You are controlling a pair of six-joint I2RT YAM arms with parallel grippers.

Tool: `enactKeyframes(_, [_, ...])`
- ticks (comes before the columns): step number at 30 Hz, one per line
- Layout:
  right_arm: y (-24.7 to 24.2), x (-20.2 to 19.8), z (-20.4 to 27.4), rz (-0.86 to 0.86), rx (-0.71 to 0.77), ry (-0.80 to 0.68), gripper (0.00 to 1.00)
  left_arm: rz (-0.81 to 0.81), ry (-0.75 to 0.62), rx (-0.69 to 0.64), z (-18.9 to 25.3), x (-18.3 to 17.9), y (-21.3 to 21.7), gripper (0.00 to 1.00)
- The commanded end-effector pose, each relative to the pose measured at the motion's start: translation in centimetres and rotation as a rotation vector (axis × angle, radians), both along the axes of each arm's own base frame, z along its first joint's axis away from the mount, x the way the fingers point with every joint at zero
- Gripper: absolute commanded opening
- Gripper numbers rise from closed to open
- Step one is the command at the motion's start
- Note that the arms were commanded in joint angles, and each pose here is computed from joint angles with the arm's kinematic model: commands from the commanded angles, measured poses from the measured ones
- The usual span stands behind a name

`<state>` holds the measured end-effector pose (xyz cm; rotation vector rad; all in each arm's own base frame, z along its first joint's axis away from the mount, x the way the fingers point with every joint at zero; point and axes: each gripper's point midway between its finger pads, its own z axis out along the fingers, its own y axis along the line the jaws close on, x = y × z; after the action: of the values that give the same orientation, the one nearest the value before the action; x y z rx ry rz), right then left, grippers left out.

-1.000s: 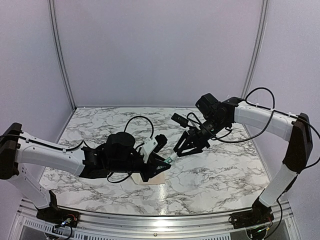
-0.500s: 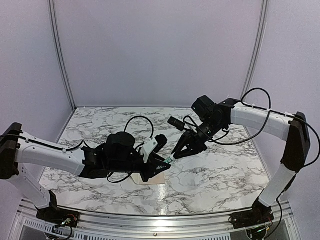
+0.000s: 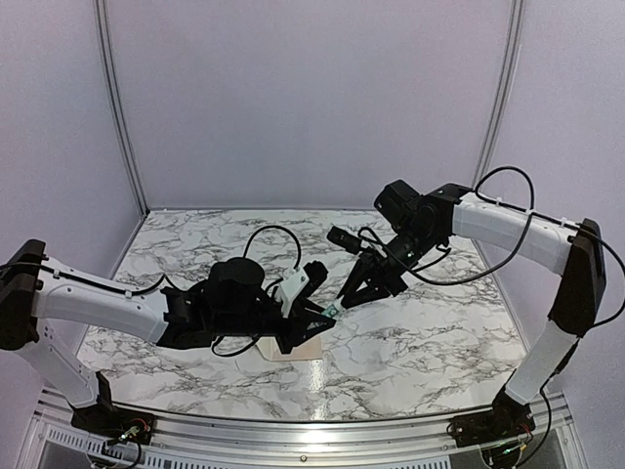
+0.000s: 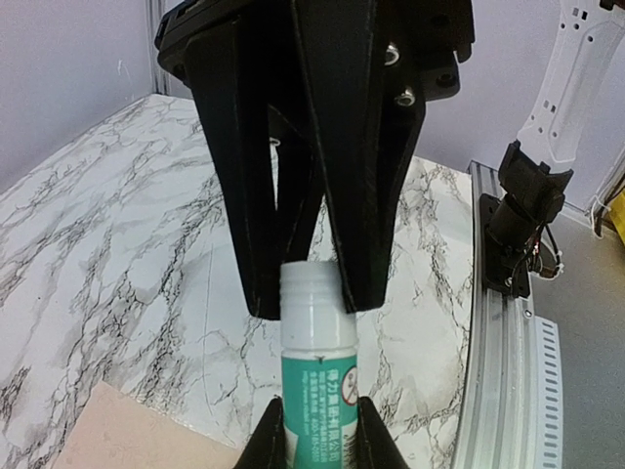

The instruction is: Place the letter into the envelope and seal it

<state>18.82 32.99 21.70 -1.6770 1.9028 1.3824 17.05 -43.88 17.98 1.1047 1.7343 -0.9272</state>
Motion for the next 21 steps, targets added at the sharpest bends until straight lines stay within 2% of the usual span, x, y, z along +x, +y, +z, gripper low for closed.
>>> enactKeyframes(1, [-1.7, 2.2, 2.3, -0.006, -0.022, -0.190, 0.00, -0.068, 0.028, 0.005, -0.9, -1.1, -0.4, 0.00])
enactKeyframes(6, [-4.0, 4.1, 3.5, -0.026, -0.066, -0.281, 0.00, -0.061, 0.053, 0.024, -2.0, -1.1, 0.0, 0.00])
enactKeyframes(10, [-5.9, 5.5, 2.7, -0.072, -0.131, -0.333, 0.00, -0.046, 0.050, 0.029, -2.2, -0.9, 0.5, 0.00])
enactKeyframes(14, [-8.3, 7.8, -0.9, -0.173, -0.273, -0.382, 0.00, -0.021, 0.039, 0.026, -1.9, -0.6, 1.1, 0.00])
enactKeyframes(21, [-13.5, 10.4, -8.6, -0.287, -0.619, -0.466, 0.00, 0.018, 0.029, 0.015, -1.4, -0.3, 2.1, 0.00])
